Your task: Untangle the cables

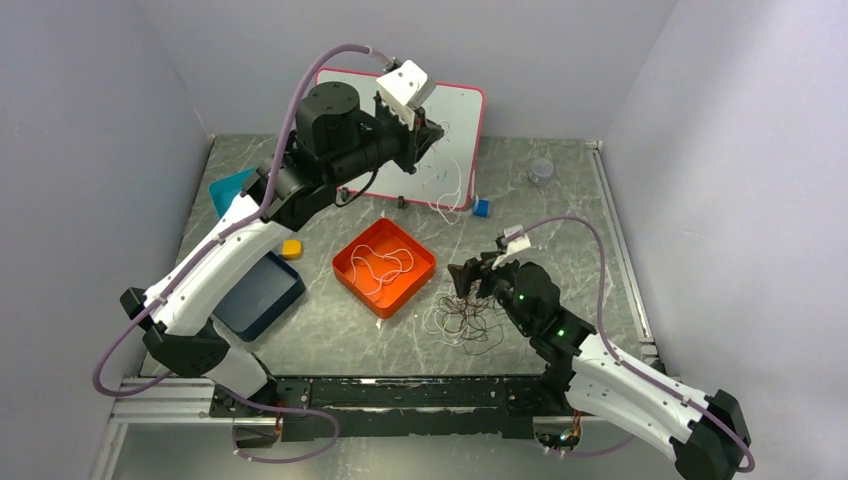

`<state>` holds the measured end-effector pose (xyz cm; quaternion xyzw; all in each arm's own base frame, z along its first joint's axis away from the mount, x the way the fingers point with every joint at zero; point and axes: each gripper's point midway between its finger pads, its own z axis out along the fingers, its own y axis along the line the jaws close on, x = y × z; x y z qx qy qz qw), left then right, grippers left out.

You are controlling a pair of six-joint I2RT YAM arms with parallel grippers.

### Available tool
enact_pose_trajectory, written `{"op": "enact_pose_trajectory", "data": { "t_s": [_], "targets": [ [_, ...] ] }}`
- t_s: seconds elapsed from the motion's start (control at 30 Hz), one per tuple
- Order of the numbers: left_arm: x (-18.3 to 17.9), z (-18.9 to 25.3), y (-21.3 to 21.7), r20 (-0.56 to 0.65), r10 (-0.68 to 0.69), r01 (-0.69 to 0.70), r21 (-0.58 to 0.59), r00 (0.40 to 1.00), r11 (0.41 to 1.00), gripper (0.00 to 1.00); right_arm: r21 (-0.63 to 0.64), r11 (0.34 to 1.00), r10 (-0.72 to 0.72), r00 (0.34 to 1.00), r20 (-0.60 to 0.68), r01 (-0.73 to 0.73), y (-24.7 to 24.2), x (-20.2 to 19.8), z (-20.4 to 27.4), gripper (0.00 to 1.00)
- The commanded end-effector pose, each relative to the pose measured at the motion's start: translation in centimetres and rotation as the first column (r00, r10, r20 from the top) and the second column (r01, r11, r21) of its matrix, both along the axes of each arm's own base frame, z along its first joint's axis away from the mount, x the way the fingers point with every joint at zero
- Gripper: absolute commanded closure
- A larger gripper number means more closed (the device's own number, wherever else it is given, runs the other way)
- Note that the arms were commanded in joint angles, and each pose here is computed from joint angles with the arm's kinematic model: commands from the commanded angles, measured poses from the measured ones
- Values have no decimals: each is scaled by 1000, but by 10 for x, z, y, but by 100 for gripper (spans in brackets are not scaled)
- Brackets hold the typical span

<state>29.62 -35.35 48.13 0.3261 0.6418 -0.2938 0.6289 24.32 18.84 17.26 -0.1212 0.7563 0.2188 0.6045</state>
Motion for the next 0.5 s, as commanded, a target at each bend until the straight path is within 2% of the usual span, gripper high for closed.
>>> {"op": "enact_pose_trajectory", "data": {
  "t_s": [0.0, 0.27, 0.47],
  "targets": [
    [2, 7, 28, 18, 96, -96, 0, 995, 995, 93, -27, 996, 87, 995, 53, -86, 5, -9, 24, 15],
    [6, -6, 38, -1, 138, -138, 24, 990, 990, 93, -4, 993, 115, 984, 133, -116, 5, -14, 63, 13],
    [10, -21, 48, -23, 192, -191, 49, 981, 980, 93, -7, 993, 119, 983, 136, -119, 9, -11, 70, 13]
  ]
}}
